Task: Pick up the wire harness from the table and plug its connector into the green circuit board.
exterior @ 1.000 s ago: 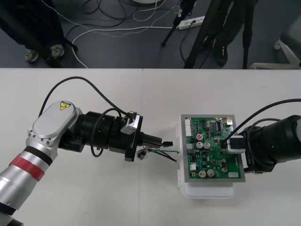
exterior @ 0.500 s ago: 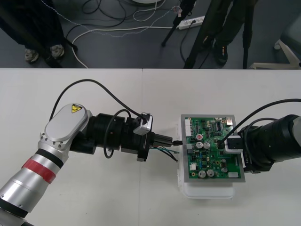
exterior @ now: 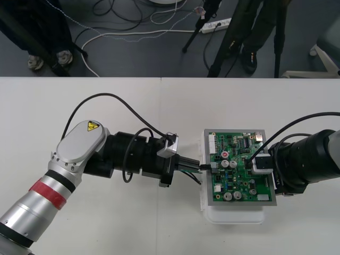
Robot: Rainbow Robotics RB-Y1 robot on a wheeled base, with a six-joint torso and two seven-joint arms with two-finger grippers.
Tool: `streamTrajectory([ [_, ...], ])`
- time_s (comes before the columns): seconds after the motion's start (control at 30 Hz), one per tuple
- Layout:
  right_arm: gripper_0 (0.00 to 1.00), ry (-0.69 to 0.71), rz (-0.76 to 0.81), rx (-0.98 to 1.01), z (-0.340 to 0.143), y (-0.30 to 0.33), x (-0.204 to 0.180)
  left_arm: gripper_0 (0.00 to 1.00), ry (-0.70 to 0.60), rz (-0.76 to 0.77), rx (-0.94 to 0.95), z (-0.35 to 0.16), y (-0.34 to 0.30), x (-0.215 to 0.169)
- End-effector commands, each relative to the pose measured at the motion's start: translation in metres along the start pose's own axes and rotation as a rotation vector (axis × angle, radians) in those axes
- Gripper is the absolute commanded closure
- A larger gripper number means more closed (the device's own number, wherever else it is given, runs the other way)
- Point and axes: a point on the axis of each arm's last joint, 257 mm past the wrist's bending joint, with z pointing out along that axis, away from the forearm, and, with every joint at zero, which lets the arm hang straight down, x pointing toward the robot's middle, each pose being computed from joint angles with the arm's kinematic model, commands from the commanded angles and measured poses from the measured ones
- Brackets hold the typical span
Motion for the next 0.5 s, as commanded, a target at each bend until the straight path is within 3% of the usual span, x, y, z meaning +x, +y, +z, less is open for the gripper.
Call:
streamTrajectory([
  [0.03, 0.0, -0.017, -0.022, 0.011, -0.002, -0.007, -0.017, 1.0, -0.018, 0.061, -0.007, 0.017, -0.003, -0.008],
  [0.5, 0.0, -0.017, -0.026, 0.011, -0.002, -0.007, -0.017, 1.0, 0.012, 0.066, -0.006, 0.012, -0.006, 0.002],
])
